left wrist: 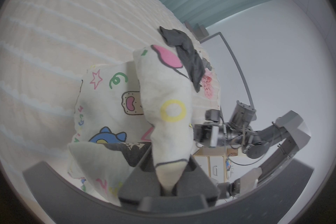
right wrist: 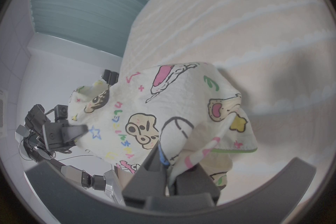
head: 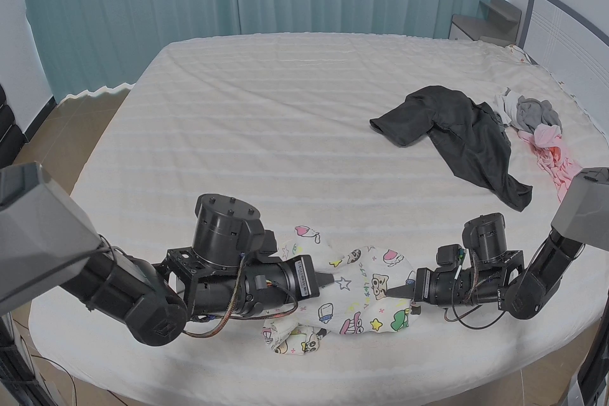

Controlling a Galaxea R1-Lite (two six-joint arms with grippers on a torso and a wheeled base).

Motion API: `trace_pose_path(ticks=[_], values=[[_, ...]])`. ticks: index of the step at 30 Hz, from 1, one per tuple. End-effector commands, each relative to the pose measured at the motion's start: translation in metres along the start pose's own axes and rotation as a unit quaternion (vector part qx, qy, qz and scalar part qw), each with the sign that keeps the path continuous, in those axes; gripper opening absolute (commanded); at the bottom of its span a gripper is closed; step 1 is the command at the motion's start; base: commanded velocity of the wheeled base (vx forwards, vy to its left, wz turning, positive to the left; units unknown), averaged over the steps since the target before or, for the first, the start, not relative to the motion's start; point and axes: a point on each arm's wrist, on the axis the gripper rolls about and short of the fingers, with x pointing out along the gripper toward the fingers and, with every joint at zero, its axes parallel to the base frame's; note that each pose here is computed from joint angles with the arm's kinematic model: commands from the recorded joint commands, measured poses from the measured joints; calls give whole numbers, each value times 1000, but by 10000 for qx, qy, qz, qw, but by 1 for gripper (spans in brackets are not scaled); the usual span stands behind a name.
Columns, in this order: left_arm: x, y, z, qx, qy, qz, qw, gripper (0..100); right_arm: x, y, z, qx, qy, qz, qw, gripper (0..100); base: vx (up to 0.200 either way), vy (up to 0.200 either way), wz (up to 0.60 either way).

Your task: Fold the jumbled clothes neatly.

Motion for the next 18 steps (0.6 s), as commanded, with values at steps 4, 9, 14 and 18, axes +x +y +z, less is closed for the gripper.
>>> trace_pose_path(ticks=[4, 9, 14, 18], values=[[-22, -74, 9, 367, -76, -796, 9961, 0, -9, -6, -9, 4, -230, 86, 9997, 0, 0, -200, 0], [-19, -100, 10, 383, -182, -961, 9945, 0, -17, -10, -4, 57, -556, 185, 9983, 0, 0, -200, 0], [-18, -119, 20, 153, -363, -1225, 9917, 0, -29, -10, 6, 243, -1081, 419, 9930, 0, 0, -200, 0], [-19, -123, 26, 89, -452, -1315, 9903, 0, -34, -14, 8, 280, -1225, 423, 9912, 0, 0, -150, 0]])
